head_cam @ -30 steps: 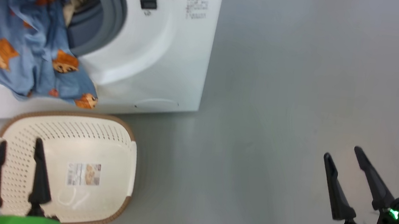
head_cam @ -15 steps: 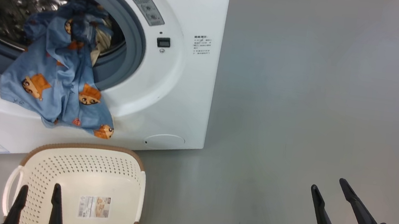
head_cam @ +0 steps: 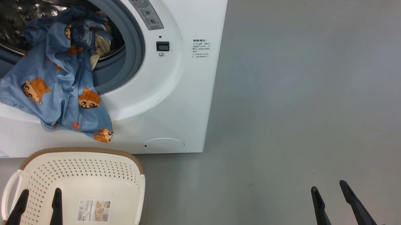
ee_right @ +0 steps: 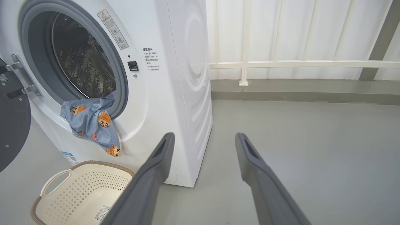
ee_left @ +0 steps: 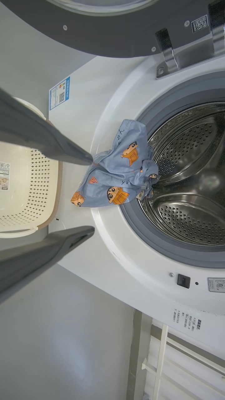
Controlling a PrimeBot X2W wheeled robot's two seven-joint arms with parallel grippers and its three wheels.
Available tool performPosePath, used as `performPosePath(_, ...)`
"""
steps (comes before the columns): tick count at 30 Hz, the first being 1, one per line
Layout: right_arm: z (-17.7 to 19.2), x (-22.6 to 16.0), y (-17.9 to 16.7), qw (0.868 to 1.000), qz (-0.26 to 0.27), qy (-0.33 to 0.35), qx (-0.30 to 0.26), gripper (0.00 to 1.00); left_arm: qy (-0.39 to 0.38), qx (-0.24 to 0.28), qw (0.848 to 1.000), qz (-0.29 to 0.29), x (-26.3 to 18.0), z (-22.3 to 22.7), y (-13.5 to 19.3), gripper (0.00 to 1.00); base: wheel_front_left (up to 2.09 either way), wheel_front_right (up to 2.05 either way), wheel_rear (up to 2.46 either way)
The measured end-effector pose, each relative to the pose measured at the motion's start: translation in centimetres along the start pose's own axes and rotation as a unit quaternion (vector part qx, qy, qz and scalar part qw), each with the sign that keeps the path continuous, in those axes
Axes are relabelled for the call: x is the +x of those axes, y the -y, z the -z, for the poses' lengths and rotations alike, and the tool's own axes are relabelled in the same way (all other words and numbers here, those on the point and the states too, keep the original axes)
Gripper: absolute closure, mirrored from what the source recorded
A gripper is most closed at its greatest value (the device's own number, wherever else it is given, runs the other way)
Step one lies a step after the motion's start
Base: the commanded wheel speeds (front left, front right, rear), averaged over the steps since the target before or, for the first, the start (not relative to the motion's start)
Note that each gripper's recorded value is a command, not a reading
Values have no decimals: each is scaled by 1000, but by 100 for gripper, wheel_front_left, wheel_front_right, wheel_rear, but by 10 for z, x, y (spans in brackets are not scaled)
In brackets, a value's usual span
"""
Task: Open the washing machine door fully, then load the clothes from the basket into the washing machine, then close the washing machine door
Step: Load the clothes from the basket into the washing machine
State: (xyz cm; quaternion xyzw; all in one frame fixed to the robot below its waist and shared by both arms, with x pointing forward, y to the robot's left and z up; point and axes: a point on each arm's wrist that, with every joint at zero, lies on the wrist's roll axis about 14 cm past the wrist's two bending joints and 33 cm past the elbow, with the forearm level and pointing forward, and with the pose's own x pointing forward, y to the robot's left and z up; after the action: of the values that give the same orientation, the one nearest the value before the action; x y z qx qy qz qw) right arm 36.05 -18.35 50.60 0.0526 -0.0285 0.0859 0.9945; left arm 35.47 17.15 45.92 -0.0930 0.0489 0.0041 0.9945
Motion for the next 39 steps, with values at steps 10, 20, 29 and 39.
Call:
performPosePath(10,7,3,1,1000,0,-10,2,0,-14,3,1000,2,10,9,-1,0,0,0,0)
performPosePath(20,11,24,4,1000,-6,-12,-3,0,-56,-2,998,16,52,39,4,0,0,0,0)
performPosePath(29,23,48,13,1000,-5,-20,-4,0,-96,-4,995,-5,110,71,-11,0,0,0,0)
performPosePath(39,41,68,27,999,12,-32,3,0,-135,-12,990,-32,170,101,-35,0,0,0,0)
